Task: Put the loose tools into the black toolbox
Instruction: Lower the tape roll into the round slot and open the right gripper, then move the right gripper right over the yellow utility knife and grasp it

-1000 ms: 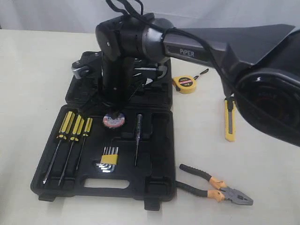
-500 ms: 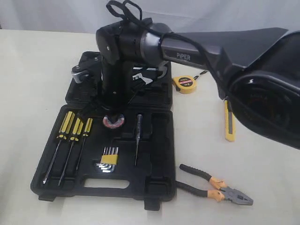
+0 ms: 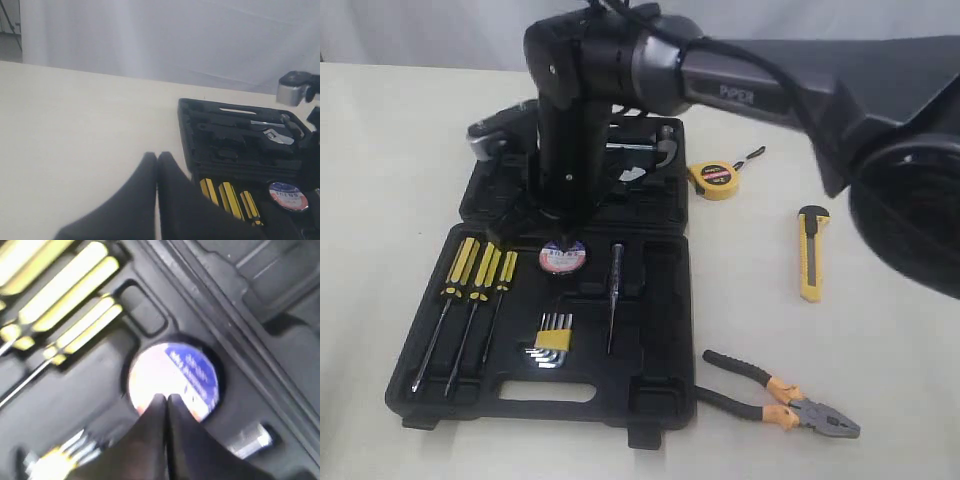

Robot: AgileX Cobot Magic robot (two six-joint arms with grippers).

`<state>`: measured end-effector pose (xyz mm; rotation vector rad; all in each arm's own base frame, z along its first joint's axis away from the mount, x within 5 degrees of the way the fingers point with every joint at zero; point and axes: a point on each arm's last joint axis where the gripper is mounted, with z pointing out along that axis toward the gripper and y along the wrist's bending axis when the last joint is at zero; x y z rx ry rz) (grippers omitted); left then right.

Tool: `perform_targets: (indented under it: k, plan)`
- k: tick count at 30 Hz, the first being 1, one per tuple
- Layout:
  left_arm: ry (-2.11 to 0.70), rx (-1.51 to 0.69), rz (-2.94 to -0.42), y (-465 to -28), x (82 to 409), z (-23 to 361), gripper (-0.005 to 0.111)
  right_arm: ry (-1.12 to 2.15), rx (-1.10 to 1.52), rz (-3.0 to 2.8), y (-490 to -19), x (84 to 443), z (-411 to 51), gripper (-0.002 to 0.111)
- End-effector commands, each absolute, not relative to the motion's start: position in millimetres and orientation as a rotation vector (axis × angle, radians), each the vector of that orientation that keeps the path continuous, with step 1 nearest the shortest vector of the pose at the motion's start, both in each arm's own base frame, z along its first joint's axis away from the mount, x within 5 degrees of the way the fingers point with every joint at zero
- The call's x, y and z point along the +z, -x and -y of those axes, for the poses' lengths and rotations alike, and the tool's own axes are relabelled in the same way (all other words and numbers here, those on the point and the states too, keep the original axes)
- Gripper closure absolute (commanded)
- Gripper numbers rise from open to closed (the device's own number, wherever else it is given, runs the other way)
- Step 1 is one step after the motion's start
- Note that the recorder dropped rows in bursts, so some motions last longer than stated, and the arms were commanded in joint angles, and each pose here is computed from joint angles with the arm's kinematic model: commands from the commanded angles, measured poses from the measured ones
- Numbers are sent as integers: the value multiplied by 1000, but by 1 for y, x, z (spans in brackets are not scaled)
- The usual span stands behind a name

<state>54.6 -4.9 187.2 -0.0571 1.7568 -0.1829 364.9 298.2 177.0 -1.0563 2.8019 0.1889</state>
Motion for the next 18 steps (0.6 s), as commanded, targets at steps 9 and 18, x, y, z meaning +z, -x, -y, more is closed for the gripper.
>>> perform_targets:
  k: [9, 18]
  plan:
    - [50, -185, -1757, -55, 189, 5, 107, 1036, 205, -2611, -348, 305, -248, 109]
    - [50, -185, -1757, -55, 189, 5, 107, 849, 82, -2677, -322, 329, -168, 109]
